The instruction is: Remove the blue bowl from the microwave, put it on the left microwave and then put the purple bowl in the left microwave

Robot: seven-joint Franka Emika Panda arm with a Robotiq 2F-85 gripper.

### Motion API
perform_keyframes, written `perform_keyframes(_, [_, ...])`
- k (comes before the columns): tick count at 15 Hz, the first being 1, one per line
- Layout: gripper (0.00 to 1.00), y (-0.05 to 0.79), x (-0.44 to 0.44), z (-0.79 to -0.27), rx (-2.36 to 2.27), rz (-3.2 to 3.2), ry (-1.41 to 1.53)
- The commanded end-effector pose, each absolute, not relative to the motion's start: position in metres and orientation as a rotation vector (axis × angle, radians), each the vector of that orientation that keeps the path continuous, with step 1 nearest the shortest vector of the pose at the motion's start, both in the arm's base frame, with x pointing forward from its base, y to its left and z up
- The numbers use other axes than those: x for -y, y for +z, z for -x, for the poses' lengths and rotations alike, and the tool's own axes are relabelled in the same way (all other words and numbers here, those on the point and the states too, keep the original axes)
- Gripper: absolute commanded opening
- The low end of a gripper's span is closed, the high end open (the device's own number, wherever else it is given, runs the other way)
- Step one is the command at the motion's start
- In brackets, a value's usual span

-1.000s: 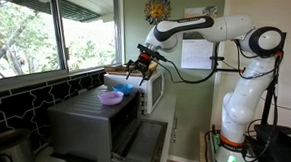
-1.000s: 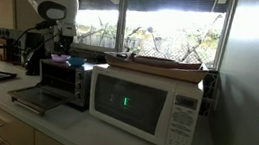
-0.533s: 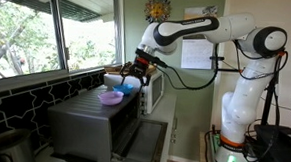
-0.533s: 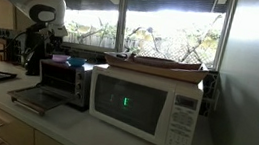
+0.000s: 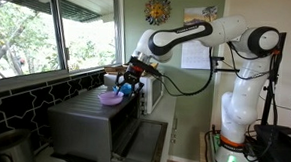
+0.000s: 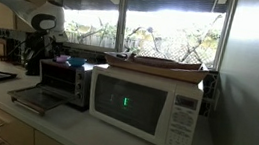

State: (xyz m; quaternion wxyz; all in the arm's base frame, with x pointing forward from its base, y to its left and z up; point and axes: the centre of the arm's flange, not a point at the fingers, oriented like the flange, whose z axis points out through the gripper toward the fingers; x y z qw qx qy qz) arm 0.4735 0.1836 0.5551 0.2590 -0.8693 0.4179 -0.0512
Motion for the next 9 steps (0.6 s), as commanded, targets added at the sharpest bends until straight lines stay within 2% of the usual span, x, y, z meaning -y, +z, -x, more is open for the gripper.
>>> perform_keyframes(1, [0.94,0.541,-0.184,-0.481,-1.134,2.332,-0.188])
perform_keyframes(2, [0.55,0.539,-0.183,-0.483,-1.147,2.336,-0.188])
perform_keyframes(4, [0.54,0.535,-0.180,-0.482,-1.177,2.349,-0.175])
perform_keyframes(9, [0.15,0.537,-0.172,-0.475,-1.189,2.337,-0.139])
